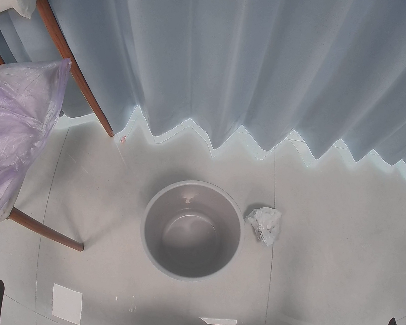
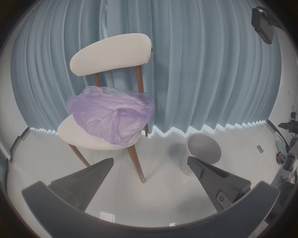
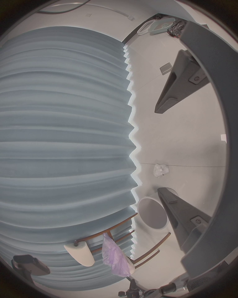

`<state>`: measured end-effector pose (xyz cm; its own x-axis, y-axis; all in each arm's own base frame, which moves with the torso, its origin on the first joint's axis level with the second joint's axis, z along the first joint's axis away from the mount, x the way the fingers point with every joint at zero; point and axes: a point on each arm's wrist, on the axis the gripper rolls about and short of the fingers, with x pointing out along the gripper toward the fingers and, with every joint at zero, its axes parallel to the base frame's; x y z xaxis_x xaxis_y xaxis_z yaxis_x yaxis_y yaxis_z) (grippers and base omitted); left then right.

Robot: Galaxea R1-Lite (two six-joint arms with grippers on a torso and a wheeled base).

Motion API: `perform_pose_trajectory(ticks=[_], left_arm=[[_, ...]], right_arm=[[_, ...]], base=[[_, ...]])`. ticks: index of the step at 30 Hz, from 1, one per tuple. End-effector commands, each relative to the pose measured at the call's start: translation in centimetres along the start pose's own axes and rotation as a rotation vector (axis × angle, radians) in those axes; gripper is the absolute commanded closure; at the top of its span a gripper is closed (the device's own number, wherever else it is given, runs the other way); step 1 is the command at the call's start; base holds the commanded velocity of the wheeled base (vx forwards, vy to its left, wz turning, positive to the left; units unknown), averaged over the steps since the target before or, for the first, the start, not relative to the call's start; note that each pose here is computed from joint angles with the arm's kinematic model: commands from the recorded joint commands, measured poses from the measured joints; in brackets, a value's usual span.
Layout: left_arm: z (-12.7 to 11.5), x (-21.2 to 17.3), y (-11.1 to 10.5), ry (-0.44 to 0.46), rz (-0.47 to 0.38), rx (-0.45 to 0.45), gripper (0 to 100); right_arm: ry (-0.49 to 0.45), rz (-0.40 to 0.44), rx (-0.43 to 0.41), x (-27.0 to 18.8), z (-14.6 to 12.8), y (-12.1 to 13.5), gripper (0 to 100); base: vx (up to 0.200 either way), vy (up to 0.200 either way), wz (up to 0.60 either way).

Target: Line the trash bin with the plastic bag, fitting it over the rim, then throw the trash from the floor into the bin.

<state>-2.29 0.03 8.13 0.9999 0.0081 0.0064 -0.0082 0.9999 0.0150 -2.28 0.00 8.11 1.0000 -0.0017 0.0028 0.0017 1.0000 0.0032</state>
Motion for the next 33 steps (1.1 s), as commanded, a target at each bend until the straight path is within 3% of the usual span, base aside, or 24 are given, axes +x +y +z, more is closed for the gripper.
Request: perform_pose_trajectory(ticks=[1, 9, 14, 22, 24, 33], left_arm=[[-0.52, 0.0, 0.03, 0.0, 0.018, -0.01, 0], [-0.53, 0.0, 0.05, 0.002, 0.029, -0.03, 0], [-0.5, 0.0, -0.08, -0.002, -0.033, 0.04, 0], [-0.52, -0.01, -0.01, 0.003, 0.0, 0.013, 0], [-0.55, -0.01, 0.01, 0.006, 0.007, -0.032, 0], [-0.54, -0.02, -0.05, 0.012, -0.024, -0.007, 0]], right_arm=[[0.0, 0.0, 0.0, -0.01, -0.53, 0.0, 0], [0.0, 0.0, 0.001, -0.01, -0.53, 0.0, 0], [0.0, 0.0, 0.001, -0.01, -0.53, 0.0, 0], [0.0, 0.0, 0.0, -0.01, -0.53, 0.0, 0], [0.0, 0.0, 0.0, -0.01, -0.53, 0.0, 0], [0.0, 0.0, 0.0, -0.01, -0.53, 0.0, 0]], base=[[0.0, 0.0, 0.0], [0.0, 0.0, 0.0], [0.0, 0.0, 0.0], [0.0, 0.0, 0.0], [0.0, 0.0, 0.0], [0.0, 0.0, 0.0]])
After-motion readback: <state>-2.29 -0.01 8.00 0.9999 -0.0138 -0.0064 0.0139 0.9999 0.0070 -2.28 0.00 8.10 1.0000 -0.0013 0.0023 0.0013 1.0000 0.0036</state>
